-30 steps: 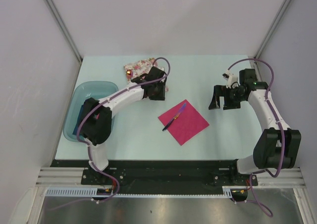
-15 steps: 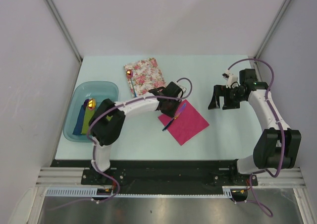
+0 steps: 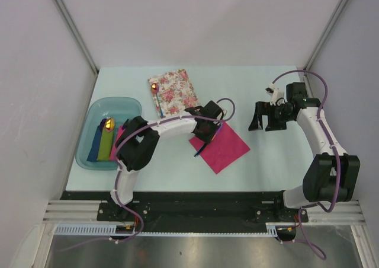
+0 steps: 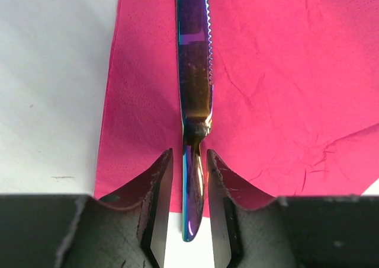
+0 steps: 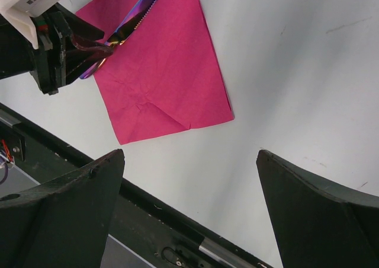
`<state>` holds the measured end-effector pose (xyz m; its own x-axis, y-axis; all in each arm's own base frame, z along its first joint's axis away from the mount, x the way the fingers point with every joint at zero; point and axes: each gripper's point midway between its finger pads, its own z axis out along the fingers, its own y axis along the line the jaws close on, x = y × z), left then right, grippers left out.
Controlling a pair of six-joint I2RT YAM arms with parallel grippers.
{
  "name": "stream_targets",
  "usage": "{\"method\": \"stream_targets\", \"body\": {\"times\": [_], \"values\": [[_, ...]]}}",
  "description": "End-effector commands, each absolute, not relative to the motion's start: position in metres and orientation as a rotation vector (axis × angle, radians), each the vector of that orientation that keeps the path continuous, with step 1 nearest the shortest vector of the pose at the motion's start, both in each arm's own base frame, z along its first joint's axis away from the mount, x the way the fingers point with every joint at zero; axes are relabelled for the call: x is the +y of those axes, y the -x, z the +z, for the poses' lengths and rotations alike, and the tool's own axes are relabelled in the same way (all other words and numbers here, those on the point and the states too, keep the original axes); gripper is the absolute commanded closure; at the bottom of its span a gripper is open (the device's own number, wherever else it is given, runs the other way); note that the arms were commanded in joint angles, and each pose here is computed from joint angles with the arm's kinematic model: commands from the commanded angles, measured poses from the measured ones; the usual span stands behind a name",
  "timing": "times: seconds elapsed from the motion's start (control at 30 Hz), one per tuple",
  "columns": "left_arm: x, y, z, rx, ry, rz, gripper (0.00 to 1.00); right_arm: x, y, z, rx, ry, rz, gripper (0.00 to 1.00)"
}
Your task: Place the utensils on the paper napkin and roll it up
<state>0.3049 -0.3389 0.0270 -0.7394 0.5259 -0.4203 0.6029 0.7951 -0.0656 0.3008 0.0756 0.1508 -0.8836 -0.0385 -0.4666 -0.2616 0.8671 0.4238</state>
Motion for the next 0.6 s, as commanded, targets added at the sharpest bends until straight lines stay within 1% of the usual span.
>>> {"method": "stream_targets", "body": {"times": [0.0,0.1,0.2,0.3,0.33,0.4,0.47,0.53,0.57], "values": [[-0.348,-0.313,0.031,2.558,-0.896,-0.273,0.66,0.078,-0.305,0.158,2.549,0.222,0.688,0.0],[-0.349,-0.312,0.025,2.562,-0.916,-0.259,0.66,0.077,-0.306,0.158,2.549,0.223,0.686,0.0],[-0.348,-0.312,0.02,2.567,-0.92,-0.246,0.69,0.077,-0.306,0.157,2.551,0.223,0.684,0.0],[-0.346,-0.309,0.015,2.58,-0.932,-0.237,0.78,0.077,-0.306,0.156,2.552,0.223,0.687,0.0],[-0.343,-0.307,0.013,2.592,-0.931,-0.235,0.84,0.077,-0.306,0.156,2.551,0.223,0.689,0.0],[-0.344,-0.304,0.015,2.596,-0.933,-0.245,0.9,0.077,-0.306,0.156,2.553,0.221,0.689,0.0],[-0.342,-0.306,0.024,2.584,-0.918,-0.241,0.93,0.077,-0.306,0.156,2.551,0.221,0.688,0.0],[-0.342,-0.307,0.033,2.571,-0.905,-0.243,1.0,0.078,-0.305,0.157,2.549,0.222,0.693,0.0],[-0.342,-0.309,0.038,2.562,-0.894,-0.237,1.0,0.078,-0.305,0.156,2.552,0.222,0.694,0.01]]}}
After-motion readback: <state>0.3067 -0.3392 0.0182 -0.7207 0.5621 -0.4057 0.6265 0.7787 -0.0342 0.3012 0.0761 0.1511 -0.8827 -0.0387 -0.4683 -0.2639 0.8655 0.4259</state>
